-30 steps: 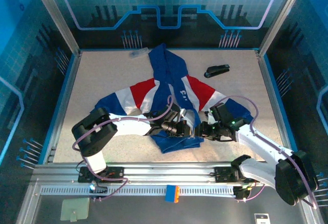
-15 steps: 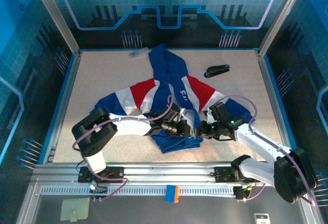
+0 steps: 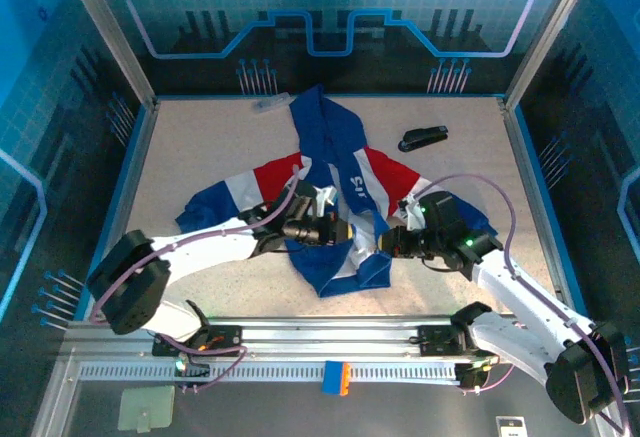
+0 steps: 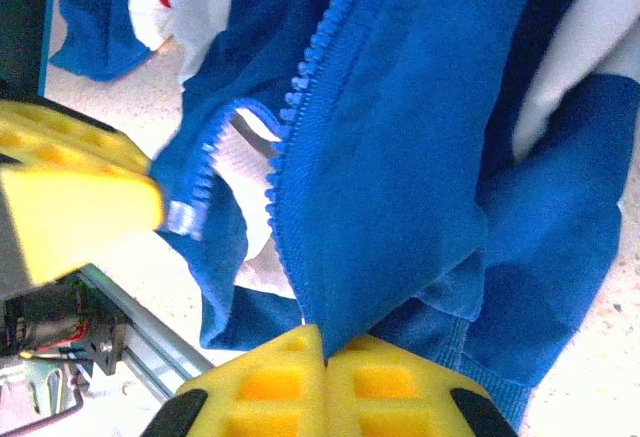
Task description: Zip up the jacket
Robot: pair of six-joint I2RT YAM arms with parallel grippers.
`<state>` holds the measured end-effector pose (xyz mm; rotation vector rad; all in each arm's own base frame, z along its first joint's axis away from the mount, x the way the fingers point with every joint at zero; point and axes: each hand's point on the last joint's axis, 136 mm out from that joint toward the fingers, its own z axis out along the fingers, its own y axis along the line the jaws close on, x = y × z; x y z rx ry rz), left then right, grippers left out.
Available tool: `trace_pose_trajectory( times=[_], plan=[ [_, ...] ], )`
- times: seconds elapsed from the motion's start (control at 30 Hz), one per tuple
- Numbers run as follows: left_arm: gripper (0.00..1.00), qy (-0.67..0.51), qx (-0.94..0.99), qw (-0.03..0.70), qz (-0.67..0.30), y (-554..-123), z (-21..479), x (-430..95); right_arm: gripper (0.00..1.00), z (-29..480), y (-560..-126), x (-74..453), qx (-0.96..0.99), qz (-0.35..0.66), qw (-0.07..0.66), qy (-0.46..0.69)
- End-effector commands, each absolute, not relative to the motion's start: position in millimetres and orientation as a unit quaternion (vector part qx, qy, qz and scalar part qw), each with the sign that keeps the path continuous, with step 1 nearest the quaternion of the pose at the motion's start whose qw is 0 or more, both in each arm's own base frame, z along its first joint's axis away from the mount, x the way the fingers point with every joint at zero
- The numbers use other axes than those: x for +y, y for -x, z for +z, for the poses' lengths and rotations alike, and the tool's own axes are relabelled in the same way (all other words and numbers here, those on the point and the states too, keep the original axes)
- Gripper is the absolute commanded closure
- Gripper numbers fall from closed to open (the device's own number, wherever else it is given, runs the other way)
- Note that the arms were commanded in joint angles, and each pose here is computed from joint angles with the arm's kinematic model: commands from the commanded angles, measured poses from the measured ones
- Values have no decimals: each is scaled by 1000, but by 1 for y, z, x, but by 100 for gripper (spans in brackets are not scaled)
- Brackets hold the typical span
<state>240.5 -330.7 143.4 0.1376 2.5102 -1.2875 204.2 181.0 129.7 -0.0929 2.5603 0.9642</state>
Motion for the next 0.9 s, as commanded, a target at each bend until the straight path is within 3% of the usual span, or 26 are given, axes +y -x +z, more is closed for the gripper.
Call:
trace_pose_trajectory(
  times=[0.0, 0.37, 0.87],
  plan=[
    [100, -93, 873, 175, -446, -227, 157, -316, 100, 154, -206, 191, 899, 367, 223, 87],
    [100, -104, 819, 299, -478, -214, 204, -268, 100, 211, -206, 221, 826, 444, 285, 198],
    [100, -125, 706, 450, -532, -202, 236, -245, 100, 231, -195, 260, 741, 497, 334, 304]
  ],
)
